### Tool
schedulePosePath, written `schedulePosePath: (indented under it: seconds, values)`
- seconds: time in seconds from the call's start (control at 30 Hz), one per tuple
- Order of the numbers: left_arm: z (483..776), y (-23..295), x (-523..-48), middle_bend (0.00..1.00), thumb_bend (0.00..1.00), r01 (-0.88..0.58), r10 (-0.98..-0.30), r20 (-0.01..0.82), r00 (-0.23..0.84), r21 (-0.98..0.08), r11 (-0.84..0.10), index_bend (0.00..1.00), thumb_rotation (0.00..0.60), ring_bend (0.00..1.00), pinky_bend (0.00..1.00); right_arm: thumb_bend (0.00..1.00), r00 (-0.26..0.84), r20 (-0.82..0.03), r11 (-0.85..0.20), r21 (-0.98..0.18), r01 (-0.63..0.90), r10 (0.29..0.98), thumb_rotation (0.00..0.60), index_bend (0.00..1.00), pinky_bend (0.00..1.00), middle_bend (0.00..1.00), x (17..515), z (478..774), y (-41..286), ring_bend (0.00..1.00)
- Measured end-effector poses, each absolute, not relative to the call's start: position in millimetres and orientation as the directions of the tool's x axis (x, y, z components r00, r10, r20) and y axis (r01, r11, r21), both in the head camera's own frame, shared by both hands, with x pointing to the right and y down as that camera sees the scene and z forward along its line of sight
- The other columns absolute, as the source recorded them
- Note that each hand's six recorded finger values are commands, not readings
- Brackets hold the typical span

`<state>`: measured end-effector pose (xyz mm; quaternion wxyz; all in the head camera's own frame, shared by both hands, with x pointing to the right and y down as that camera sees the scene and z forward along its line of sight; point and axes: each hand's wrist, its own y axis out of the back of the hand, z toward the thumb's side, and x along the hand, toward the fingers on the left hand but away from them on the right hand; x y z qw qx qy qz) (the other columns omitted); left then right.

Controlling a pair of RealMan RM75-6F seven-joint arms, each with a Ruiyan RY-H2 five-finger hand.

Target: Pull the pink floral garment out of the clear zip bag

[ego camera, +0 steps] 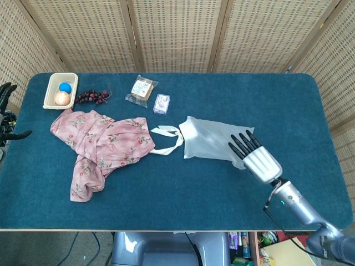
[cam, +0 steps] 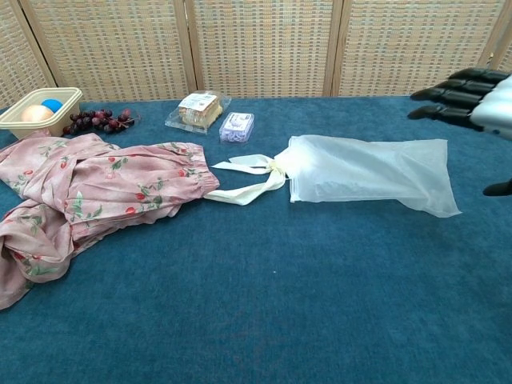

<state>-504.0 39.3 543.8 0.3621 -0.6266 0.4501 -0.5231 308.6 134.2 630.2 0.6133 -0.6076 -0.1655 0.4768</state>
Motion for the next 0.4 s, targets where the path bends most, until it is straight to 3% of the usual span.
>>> schedulePosePath:
  seconds: [0.2, 0.4]
  values:
    - [537, 99, -503, 0.0, 0.07, -0.173, -0.959, 0.284, 0.009, -0.944, -0.281, 0.0, 0.6, 0.0, 0.0, 0.0, 0.29, -0.324, -0.267, -0.939, -0.217, 0.901, 0.6, 0.0, 0.0, 0.0, 354, 599, 164, 0.0]
    - [542, 152, -495, 0.0, 0.07, -0.204, -0.958, 0.286, -0.034, -0.94, -0.273, 0.0, 0.6, 0.0, 0.0, 0.0, 0.17, -0.32, -0.31, -0.947, -0.084, 0.932, 0.6, 0.0, 0.0, 0.0, 379, 589, 193, 0.0]
